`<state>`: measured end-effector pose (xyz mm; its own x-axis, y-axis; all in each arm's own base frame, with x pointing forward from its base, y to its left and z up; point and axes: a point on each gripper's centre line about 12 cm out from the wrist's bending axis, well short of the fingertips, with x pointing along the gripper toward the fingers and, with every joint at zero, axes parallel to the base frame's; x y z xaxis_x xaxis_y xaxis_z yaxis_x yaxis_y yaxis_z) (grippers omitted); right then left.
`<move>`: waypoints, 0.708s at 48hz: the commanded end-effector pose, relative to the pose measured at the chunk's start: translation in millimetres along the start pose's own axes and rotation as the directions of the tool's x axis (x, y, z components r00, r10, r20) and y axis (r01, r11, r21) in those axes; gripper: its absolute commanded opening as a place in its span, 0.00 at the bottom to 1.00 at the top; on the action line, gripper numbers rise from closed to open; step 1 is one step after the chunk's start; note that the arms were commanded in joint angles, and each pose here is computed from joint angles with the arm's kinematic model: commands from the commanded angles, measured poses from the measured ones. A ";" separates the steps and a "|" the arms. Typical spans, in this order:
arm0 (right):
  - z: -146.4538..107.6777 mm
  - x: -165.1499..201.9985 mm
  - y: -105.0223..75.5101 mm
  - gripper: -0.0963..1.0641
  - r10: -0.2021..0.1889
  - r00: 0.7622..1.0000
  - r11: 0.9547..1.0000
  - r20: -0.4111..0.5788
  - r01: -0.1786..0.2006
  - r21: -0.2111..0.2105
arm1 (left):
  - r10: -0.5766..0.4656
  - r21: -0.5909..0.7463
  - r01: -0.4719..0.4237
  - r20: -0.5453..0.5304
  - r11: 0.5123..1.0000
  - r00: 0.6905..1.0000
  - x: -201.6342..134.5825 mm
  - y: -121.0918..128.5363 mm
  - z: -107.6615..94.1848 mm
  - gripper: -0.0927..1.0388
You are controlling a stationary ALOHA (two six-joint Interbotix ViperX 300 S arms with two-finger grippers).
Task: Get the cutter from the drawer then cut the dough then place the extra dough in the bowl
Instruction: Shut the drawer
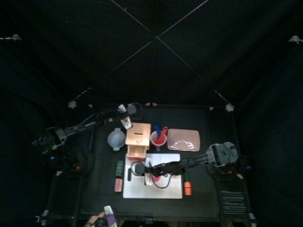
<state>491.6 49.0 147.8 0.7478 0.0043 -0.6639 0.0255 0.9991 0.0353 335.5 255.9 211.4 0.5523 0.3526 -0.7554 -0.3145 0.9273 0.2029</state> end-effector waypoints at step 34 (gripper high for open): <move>6.6 12.8 -34.5 0.23 -0.057 0.998 0.997 -0.001 0.057 0.049 | -0.072 0.090 0.083 -0.122 0.992 0.990 39.9 -6.6 -6.3 0.38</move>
<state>499.6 20.5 126.1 0.7198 -0.0422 -0.6929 0.0893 0.9955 0.0321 350.8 264.3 166.2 0.4538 0.2554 -0.8537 -0.1992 0.9629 0.1821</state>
